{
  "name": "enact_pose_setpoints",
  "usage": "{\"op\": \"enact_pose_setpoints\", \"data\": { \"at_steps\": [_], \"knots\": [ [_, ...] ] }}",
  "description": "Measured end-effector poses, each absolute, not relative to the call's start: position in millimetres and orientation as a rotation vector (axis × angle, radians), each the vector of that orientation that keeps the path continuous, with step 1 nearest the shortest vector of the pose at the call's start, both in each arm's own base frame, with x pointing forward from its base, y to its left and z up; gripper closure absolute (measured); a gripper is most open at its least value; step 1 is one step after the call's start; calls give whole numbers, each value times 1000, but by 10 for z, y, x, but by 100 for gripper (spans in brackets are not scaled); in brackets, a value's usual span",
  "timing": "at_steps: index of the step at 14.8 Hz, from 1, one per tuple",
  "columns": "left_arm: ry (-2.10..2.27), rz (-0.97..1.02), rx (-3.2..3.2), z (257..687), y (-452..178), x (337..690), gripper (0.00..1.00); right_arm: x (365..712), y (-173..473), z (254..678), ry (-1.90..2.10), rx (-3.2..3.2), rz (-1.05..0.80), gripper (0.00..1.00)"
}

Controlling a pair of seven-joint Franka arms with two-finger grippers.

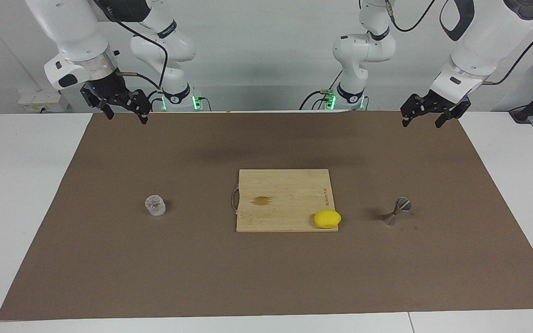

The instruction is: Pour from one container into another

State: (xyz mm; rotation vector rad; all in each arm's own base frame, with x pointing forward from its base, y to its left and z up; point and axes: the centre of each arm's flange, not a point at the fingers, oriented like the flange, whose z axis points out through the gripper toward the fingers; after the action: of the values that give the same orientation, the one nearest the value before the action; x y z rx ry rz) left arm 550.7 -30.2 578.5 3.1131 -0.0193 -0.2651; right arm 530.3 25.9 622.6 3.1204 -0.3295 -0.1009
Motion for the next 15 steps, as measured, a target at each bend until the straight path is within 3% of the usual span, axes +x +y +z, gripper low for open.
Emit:
{"op": "enact_pose_setpoints", "data": {
  "at_steps": [7,15],
  "knots": [
    [787,-496,2793,5288,138,5790,0,5303,259,6226,-329,3120,-101,0],
    [1592,-598,2099,5166,290,6077,0,5303,259,6226,-329,3120,-101,0]
  ]
}}
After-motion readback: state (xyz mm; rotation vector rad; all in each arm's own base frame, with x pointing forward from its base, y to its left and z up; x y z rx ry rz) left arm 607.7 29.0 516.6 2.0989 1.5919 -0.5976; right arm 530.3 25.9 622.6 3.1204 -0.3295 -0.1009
